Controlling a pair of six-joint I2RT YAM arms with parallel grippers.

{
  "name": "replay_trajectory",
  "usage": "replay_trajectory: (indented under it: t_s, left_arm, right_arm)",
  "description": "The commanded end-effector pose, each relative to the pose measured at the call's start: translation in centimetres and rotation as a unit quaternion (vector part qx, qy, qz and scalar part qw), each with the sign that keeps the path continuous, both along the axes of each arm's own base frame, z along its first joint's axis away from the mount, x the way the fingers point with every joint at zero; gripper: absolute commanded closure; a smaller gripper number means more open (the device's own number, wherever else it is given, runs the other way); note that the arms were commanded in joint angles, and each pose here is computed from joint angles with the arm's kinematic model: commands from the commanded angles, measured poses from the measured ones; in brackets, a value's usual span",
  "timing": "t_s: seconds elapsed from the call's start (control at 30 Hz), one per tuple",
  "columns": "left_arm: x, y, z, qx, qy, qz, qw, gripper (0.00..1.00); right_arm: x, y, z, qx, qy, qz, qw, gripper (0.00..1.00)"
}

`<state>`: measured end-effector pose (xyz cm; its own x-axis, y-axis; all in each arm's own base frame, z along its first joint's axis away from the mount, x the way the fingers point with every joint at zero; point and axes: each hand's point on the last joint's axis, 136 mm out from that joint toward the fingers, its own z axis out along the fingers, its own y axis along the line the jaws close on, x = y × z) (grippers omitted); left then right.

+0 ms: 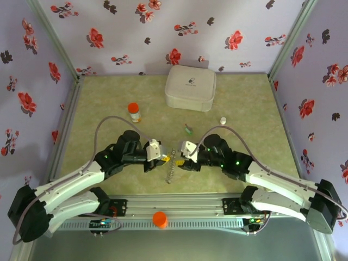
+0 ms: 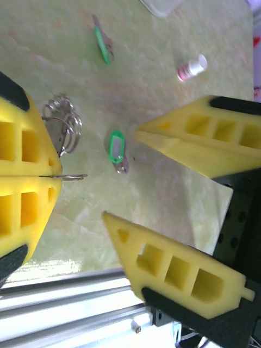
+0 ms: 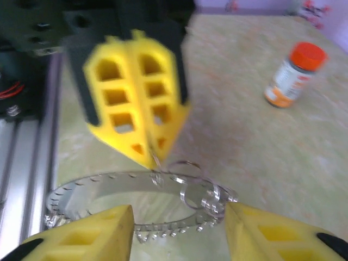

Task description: Put the keys on the keyring

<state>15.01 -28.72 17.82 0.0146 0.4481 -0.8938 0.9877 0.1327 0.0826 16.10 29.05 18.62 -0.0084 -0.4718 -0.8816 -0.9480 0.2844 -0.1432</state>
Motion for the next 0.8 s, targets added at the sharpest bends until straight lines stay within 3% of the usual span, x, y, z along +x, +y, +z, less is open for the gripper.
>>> replay_trajectory:
  t_s: [0.0,0.1,0.2,0.33,0.53,0.77]
  left_arm:
    - [2.2,0.4,1.2,-0.027,0.001,0.082,0.996,1.0]
    - [3.2,0.8,0.9,-0.028,0.029,0.128,0.991,1.0]
    - [3.5,0.6,0.8,-0.036,0.054,0.145,0.987,1.0]
    - [4.2,0.6,1.0,-0.038,0.069,0.17,0.982,1.0]
    - [4.6,0.7,1.3,-0.038,0.059,0.175,0.982,1.0]
    - [4.4,0.4,1.2,-0.037,0.053,0.161,0.985,1.0]
  right_arm:
    - [5.5,-3.1,0.1,0.064,0.053,-0.237,0.968,0.48]
    - [8.3,-6.9,-2.3,0.048,0.105,-0.396,0.911,0.54]
    - [9.6,-8.3,-3.8,-0.021,0.142,-0.457,0.878,0.51]
    - [10.0,-8.6,-6.6,-0.131,0.197,-0.477,0.847,0.51]
    - [8.9,-9.8,-10.7,-0.178,0.281,-0.504,0.797,0.5]
    - [6.1,-10.0,-13.4,-0.209,0.338,-0.476,0.784,0.5]
